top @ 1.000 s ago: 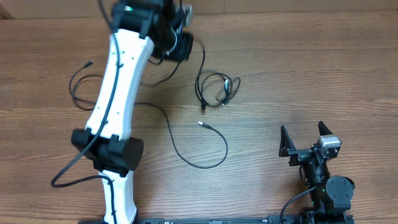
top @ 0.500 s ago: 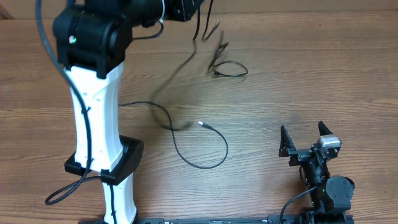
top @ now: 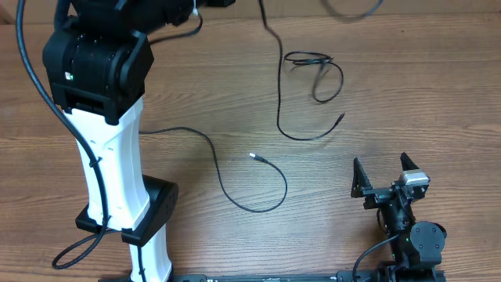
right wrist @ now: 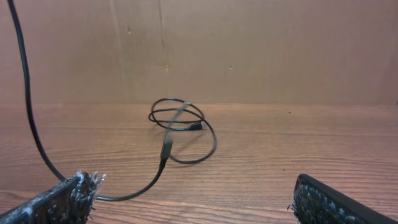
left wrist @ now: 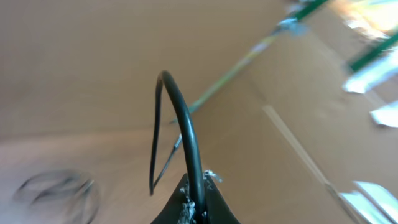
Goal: Untangle cables
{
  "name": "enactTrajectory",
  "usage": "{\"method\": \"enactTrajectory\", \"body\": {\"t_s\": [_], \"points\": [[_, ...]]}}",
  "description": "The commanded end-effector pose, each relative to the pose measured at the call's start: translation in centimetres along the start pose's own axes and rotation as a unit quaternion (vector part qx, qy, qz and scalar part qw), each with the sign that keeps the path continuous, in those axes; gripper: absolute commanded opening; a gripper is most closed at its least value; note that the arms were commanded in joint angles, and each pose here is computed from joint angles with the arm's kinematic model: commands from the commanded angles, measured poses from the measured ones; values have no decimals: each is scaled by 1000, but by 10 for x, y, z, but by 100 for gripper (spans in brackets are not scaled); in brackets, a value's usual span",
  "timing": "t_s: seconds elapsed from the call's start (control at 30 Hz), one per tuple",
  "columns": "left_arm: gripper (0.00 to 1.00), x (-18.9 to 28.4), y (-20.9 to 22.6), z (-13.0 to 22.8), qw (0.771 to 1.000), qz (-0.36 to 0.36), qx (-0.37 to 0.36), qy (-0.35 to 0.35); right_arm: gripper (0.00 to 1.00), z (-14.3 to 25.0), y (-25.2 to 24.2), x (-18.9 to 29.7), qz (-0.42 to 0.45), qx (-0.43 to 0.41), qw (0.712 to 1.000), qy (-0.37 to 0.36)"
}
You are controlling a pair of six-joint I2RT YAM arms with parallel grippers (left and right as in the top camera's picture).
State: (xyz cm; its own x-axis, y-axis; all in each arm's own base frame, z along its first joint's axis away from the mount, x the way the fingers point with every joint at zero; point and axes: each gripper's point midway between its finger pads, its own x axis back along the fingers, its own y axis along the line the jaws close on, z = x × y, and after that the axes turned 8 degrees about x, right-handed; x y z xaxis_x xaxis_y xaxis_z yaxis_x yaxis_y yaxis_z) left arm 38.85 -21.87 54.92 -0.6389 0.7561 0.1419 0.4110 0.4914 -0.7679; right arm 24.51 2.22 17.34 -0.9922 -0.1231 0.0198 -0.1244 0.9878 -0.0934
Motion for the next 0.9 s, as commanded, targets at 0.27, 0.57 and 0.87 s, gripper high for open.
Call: {"method": "enactTrajectory", "body": {"t_s": [0.27, 0.57, 0.87], "points": [[4, 33, 63, -46, 973, -180, -83, -114, 100, 2, -2, 0, 6, 3, 1000, 0], [4, 21, 26, -36, 989, -81, -97, -79, 100, 2, -2, 0, 6, 3, 1000, 0], [4, 16, -6, -33, 998, 6, -26, -62, 100, 2, -2, 0, 6, 3, 1000, 0]]}}
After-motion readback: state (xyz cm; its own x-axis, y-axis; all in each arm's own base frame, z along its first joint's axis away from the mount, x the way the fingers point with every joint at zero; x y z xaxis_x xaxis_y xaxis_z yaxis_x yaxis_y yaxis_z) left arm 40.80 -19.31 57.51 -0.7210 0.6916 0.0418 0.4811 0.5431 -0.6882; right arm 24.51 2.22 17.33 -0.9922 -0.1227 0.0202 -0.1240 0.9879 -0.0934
